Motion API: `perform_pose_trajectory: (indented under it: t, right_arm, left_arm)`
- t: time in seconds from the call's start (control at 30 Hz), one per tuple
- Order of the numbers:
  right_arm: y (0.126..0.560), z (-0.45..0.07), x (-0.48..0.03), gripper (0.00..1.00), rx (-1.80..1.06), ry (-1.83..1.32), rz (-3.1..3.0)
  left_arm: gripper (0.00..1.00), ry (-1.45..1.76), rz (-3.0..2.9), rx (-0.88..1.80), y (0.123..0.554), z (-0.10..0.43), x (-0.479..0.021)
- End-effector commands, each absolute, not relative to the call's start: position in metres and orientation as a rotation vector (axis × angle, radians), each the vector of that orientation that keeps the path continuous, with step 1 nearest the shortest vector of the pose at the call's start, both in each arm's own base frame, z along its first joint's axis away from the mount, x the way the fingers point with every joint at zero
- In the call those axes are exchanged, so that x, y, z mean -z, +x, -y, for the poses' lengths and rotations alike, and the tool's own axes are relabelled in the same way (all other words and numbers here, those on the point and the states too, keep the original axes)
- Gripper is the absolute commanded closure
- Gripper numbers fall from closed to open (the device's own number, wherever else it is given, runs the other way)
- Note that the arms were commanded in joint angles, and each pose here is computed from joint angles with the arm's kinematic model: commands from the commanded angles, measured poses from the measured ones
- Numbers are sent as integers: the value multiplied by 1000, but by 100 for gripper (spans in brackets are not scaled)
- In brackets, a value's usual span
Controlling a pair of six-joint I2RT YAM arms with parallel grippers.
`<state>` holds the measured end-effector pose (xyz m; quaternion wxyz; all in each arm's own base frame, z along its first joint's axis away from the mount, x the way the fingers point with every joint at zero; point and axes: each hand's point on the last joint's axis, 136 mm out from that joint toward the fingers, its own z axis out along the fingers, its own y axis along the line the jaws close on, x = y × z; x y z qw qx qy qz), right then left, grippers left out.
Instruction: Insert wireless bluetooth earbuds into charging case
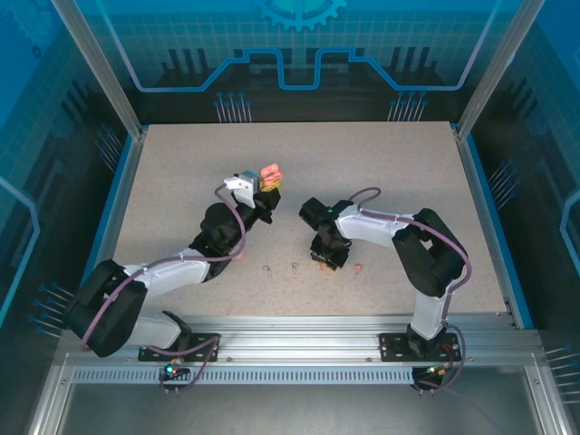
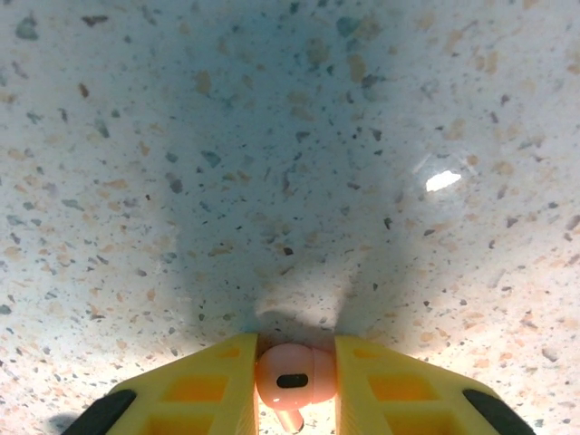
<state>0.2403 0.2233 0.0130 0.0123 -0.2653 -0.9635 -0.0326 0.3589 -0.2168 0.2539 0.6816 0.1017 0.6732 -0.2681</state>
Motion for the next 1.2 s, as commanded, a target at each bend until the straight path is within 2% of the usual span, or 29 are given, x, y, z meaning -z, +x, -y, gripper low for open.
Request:
perform_pose_trajectory:
  t: [0.0,0.27,0.53,0.87,1.17]
  right_arm:
    - [257,-231,-12,77,209,-735,3099]
    - [278,-231,-40,77,334,-492,3332]
    - [302,-222,-98,77,459,-287,3589]
    - [334,-208,-239,75,822,38,3943]
    - [338,-215,-359,73,1343,307,4095]
  left_arm:
    - [100,225,-1482,627,354,216,-265]
    - [100,235,-1454,647,350,217,-268]
    - [100,299,-1414,669,344,224,-281]
    - [100,401,-1303,658,333,232,-316]
    - [100,466,-1228,650,329,245,-335]
